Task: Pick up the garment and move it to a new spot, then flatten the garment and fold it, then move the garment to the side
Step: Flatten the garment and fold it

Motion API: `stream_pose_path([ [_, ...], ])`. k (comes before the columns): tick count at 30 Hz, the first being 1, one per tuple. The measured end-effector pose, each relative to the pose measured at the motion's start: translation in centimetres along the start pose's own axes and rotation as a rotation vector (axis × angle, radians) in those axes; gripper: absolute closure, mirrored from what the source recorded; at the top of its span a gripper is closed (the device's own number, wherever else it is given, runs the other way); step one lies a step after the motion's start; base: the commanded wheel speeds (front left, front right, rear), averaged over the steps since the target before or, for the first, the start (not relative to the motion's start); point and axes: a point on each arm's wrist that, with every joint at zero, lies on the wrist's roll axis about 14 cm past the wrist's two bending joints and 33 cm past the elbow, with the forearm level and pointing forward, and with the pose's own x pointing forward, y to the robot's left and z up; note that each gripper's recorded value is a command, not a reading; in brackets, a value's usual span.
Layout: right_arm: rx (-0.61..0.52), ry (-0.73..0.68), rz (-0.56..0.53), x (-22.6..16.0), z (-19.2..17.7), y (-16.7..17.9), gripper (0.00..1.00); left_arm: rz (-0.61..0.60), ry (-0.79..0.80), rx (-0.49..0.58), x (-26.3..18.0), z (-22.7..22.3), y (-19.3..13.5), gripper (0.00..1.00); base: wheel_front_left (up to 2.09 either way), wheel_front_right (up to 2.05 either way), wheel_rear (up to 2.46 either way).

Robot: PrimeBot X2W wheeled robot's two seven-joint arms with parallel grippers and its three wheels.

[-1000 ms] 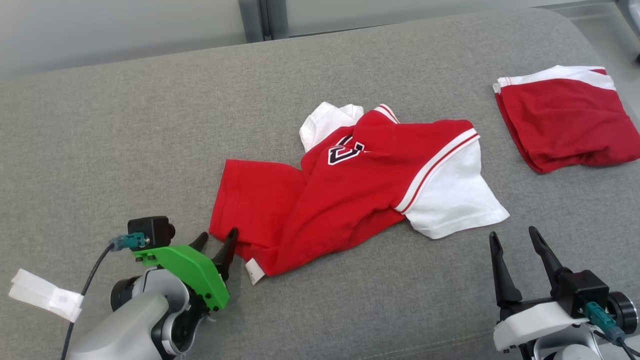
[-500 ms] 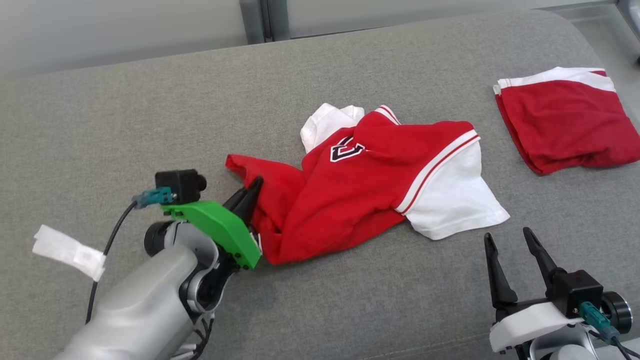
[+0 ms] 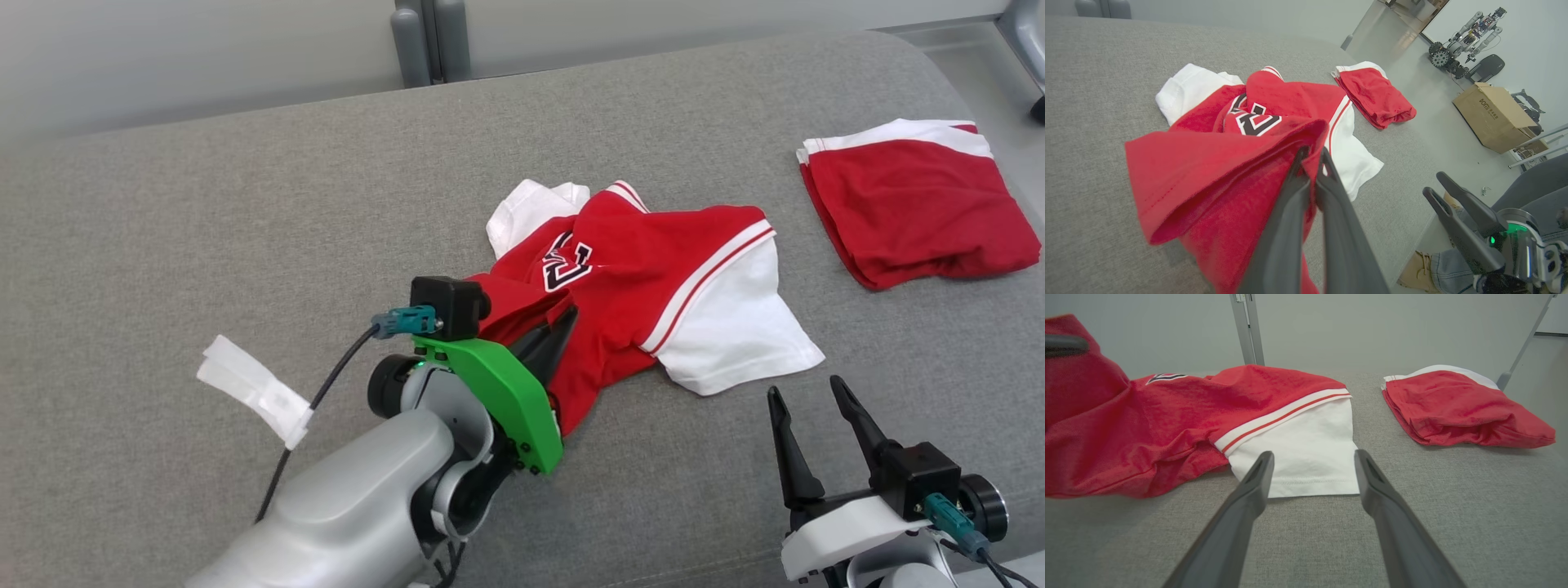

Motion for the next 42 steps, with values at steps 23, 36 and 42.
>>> stream_pose_path([
  [23, 0.000, 0.039, -0.098, -1.2, -1.1, -3.0, 0.00, 0.286, -0.107, -0.091, 0.8, 0.1, 12.4, 0.00, 0.00, 0.00, 0.00],
  [36, -0.004, 0.027, -0.050, -0.5, -0.8, -1.6, 0.00, 0.300, 0.016, -0.053, -7.2, -3.6, 12.4, 0.00, 0.00, 0.00, 0.00],
  [42, -0.005, 0.040, -0.039, -0.1, -1.2, -1.3, 0.00, 0.264, 0.144, -0.127, -8.3, -6.9, 10.3, 0.18, 0.00, 0.00, 0.00],
])
